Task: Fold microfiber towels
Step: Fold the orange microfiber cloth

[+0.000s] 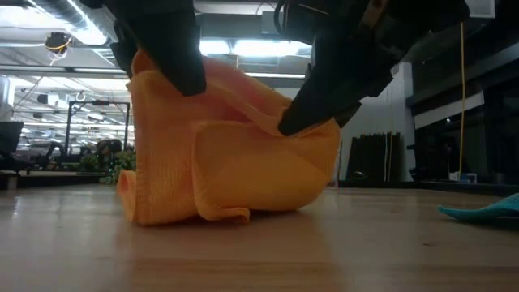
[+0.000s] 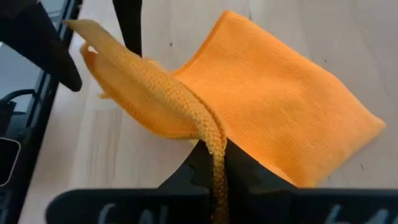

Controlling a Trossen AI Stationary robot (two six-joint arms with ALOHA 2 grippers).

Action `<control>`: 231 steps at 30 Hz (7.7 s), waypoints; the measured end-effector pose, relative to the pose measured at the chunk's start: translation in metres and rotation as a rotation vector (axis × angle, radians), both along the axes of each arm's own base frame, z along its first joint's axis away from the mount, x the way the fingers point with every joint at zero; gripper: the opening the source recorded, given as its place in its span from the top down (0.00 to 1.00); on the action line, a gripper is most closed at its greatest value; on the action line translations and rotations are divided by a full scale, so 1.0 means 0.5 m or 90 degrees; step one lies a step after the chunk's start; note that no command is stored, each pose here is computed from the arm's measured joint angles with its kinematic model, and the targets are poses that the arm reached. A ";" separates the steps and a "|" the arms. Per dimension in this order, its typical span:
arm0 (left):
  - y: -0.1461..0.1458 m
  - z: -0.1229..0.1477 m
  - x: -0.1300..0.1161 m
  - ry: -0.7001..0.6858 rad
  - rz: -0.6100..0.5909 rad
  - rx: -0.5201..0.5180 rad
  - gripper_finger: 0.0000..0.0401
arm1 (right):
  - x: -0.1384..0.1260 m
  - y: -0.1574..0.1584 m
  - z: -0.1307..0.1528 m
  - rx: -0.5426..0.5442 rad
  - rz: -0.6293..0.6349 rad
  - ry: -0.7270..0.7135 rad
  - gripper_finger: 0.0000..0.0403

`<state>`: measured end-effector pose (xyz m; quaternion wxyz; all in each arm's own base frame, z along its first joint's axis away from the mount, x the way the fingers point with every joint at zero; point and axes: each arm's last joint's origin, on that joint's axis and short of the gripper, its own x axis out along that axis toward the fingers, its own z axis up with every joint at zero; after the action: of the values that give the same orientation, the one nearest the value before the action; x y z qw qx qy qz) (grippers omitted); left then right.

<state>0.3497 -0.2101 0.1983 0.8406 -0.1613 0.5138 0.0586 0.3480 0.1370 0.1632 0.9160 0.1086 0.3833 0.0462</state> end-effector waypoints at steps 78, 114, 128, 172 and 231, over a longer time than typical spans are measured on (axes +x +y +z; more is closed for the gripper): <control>0.129 -0.116 -0.055 0.081 0.050 0.236 0.53 | 0.058 -0.272 -0.053 0.008 -0.313 0.043 0.77; 0.209 -0.123 -0.033 -0.012 0.121 0.410 0.59 | 0.072 -0.258 -0.078 0.047 -0.246 0.038 0.77; 0.169 -0.180 -0.113 0.035 0.117 0.349 0.59 | 0.043 -0.248 0.022 0.094 -0.174 0.015 0.77; 0.058 0.100 -0.261 -0.203 0.065 0.360 0.59 | 0.077 -0.119 -0.035 -0.177 -0.041 -0.119 0.77; 0.060 0.101 -0.259 -0.205 0.070 0.361 0.59 | 0.104 -0.116 0.107 -0.155 0.034 -0.150 0.98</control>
<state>0.2203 -0.1801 0.2489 0.9181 0.0446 0.3277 0.2186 0.4001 0.0791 0.2168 0.9595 -0.0198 0.2786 0.0363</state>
